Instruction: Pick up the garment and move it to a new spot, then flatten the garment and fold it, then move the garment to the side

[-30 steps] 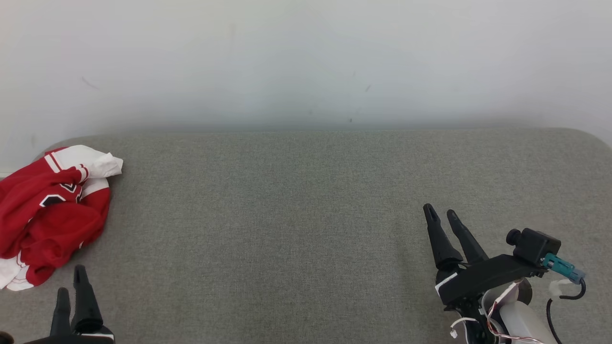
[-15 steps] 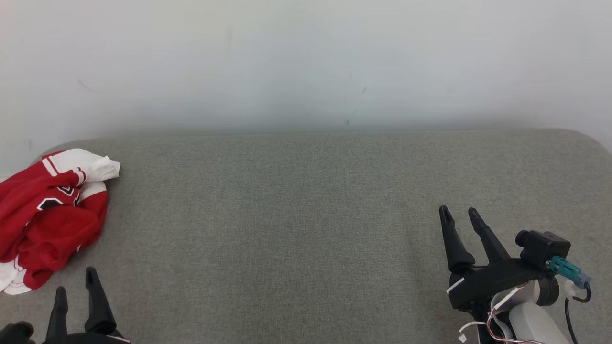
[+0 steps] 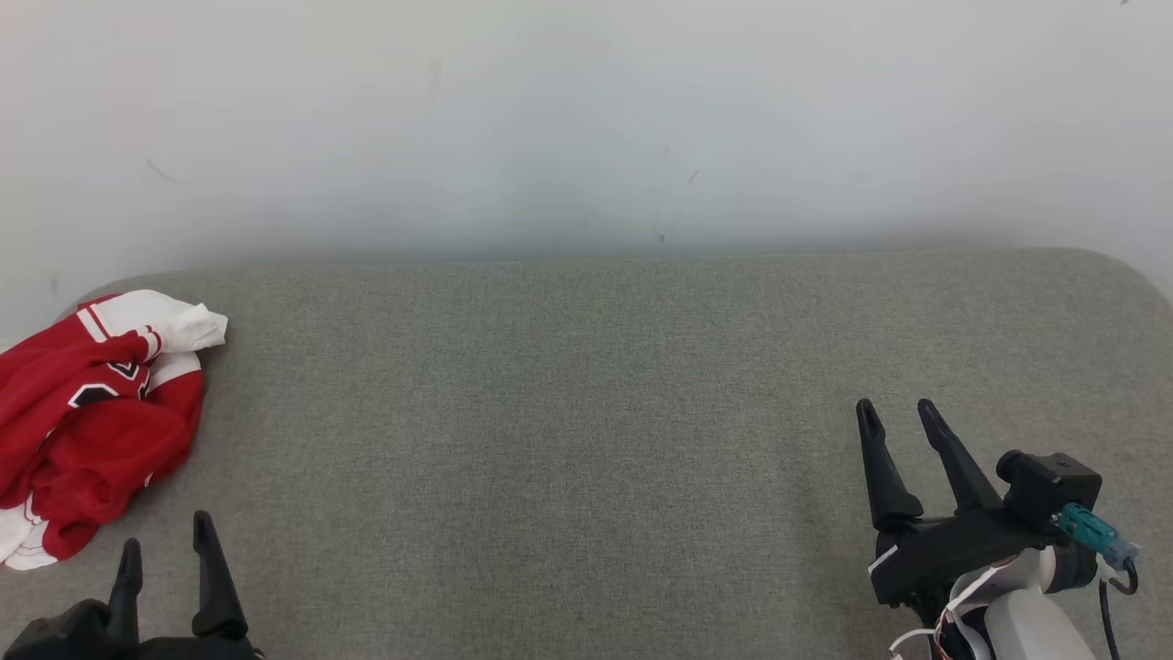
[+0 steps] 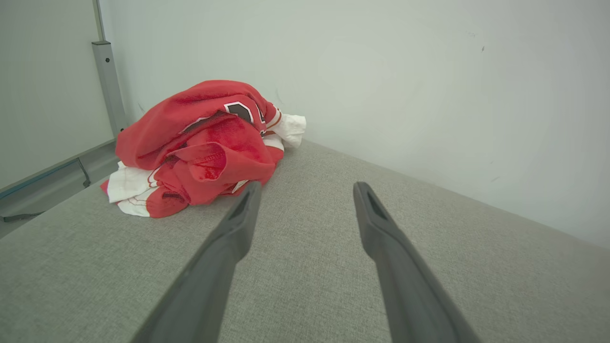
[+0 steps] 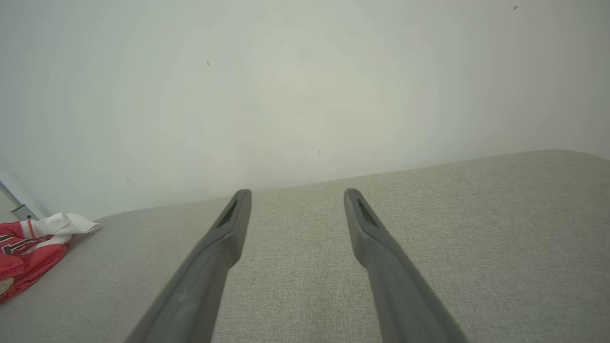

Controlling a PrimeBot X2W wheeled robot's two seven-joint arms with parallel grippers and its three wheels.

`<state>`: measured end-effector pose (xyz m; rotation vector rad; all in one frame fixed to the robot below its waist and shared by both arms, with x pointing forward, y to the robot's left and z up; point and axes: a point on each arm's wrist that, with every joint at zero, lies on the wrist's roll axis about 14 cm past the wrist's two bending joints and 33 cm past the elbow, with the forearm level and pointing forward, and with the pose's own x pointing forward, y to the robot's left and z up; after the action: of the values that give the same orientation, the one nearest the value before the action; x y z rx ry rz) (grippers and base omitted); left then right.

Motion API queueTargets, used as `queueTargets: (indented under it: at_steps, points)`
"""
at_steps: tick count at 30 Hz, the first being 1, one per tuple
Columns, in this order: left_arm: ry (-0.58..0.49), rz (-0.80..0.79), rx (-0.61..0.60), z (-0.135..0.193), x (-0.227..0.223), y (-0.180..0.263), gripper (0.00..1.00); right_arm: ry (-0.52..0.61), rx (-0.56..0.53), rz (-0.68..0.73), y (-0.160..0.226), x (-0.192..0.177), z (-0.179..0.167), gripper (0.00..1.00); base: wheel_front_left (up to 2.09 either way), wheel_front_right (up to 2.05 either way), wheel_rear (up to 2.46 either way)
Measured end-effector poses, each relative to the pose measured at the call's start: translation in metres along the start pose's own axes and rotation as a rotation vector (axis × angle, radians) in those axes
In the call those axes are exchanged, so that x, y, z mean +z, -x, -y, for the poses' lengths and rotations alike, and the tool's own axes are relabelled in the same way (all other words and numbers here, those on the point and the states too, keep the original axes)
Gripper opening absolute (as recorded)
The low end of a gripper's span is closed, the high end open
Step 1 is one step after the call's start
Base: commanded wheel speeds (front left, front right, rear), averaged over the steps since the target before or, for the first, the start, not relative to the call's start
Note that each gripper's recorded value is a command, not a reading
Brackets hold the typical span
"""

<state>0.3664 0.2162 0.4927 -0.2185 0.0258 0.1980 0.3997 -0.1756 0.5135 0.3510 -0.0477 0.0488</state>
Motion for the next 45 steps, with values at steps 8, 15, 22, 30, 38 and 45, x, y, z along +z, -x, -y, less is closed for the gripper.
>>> queueTargets:
  at_steps: [8, 15, 22, 30, 38, 45]
  points:
    - [-0.109, 0.028, -0.040, 0.009, 0.007, 0.000, 1.00, 0.053, -0.016, -0.025, 0.003, -0.004, 0.007, 1.00, 0.00, 0.00, 0.00]
    - [-0.192, 0.023, -0.081, 0.017, 0.007, 0.001, 1.00, 0.109, -0.012, -0.041, 0.004, -0.004, 0.008, 1.00, 0.00, 0.00, 0.00]
    - [-0.273, 0.032, -0.148, 0.031, 0.008, 0.004, 1.00, 0.167, -0.022, -0.057, 0.007, -0.003, 0.013, 1.00, 0.00, 0.00, 0.00]
    - [-0.339, 0.057, -0.190, 0.042, 0.013, 0.006, 1.00, 0.225, -0.035, -0.059, 0.011, -0.001, 0.019, 1.00, 0.00, 0.00, 0.00]
    - [-0.400, 0.083, -0.208, 0.048, 0.016, 0.010, 1.00, 0.283, -0.034, -0.057, 0.013, 0.001, 0.020, 1.00, 0.00, 0.00, 0.00]
    - [-0.428, 0.100, -0.225, 0.052, 0.019, 0.012, 1.00, 0.313, -0.036, -0.057, 0.014, 0.002, 0.022, 1.00, 0.00, 0.00, 0.00]
